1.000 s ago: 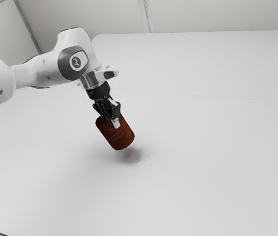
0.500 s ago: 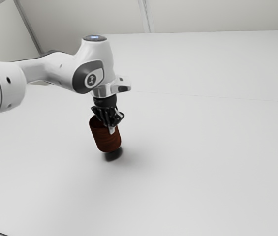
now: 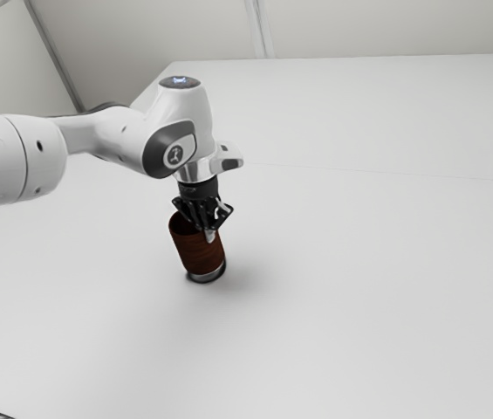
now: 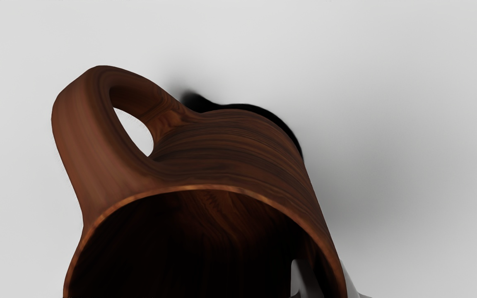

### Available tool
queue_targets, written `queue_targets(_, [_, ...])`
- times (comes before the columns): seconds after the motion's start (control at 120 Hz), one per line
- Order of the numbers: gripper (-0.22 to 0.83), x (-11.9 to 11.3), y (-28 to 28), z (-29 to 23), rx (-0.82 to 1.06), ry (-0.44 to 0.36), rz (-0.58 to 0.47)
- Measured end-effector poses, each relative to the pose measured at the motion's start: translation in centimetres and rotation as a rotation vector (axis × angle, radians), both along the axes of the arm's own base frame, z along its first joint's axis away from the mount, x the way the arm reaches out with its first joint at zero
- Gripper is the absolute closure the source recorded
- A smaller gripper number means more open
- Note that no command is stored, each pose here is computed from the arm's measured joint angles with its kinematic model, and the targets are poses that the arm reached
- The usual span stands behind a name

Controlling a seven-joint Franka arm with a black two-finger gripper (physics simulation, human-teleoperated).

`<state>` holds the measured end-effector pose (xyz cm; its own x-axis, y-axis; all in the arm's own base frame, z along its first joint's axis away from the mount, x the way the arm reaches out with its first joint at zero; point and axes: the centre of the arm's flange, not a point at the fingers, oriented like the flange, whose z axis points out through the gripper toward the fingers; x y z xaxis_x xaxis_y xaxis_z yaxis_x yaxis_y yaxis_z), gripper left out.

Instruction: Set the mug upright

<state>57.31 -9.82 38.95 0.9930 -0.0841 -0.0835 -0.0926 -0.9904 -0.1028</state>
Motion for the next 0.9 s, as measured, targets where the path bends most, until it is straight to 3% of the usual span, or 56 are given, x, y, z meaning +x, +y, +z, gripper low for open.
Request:
queue_targets(0.433, [0.78,-0.5,0.4,-1.2,-0.027,-0.035,0.077])
queue_targets(0.558, [0.74,-0.4,0.3,-1.2,-0.034,-0.043,0.090])
queue_targets(0.633, [0.66,-0.5,0.3,-1.3,-0.047,-0.041,0.103])
queue_targets(0.767, [0.40,-0.5,0.3,-1.0,-0.063,-0.045,0.118])
queue_targets(0.9, [0.22,-0.7,0.3,2.2,-0.088,-0.097,0.128])
